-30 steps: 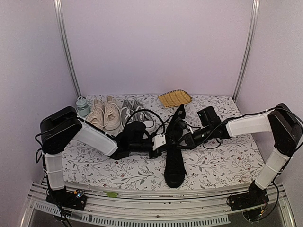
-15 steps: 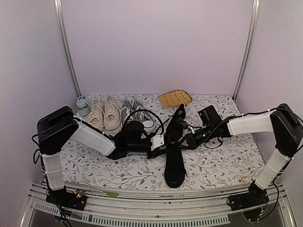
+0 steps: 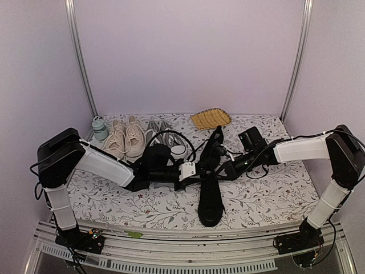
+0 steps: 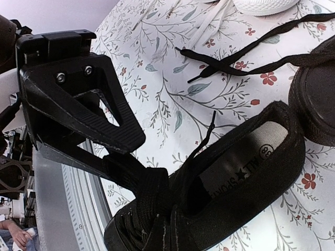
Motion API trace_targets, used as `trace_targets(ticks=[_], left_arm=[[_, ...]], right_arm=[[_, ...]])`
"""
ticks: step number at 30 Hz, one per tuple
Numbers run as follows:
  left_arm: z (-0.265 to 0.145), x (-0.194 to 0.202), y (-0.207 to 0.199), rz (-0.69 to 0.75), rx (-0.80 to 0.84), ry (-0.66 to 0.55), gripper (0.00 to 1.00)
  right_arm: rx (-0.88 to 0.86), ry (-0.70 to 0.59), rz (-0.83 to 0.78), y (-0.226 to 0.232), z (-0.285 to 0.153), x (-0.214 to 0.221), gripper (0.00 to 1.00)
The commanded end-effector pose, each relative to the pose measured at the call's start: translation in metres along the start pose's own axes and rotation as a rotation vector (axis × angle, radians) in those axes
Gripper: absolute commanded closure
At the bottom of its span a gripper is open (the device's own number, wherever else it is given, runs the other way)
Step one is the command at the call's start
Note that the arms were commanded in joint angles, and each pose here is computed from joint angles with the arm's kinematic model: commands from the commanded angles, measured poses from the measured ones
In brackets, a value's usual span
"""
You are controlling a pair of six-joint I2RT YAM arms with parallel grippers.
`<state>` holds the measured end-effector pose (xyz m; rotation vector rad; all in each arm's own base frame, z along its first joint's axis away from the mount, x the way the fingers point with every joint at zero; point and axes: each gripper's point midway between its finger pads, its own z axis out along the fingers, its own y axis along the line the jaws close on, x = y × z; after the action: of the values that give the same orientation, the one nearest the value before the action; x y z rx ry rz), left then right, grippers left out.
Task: Tie the shoes
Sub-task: Tie the loops with the shoelace on the shoe.
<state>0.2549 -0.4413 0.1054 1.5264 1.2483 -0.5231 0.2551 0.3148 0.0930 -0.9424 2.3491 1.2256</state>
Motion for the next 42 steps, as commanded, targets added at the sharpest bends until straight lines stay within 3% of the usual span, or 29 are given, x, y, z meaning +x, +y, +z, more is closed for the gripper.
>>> trace_targets(ticks=[1,4,5,25,42], left_arm=[[0.002,0.008,0.004,-0.001,-0.023,0.038,0.77],[-0.003,0.007,0.007,0.001,-0.046,0.036,0.99],[-0.004,0.006,0.008,0.002,-0.052,0.034,1.00],[-0.004,0.024,0.003,-0.028,-0.060,0.077,1.00],[-0.006,0.053,-0.001,-0.144,-0.058,0.190,1.00]], right_arm=[[0.001,-0.018,-0.024,0.003,-0.003,-0.011,0.98],[0.010,-0.016,-0.022,0.002,-0.004,-0.011,0.97],[0.022,-0.015,-0.019,0.000,-0.004,-0.011,0.97],[0.174,-0.022,0.002,-0.024,-0.015,-0.019,0.99],[0.254,-0.001,0.110,-0.035,-0.026,0.021,1.00]])
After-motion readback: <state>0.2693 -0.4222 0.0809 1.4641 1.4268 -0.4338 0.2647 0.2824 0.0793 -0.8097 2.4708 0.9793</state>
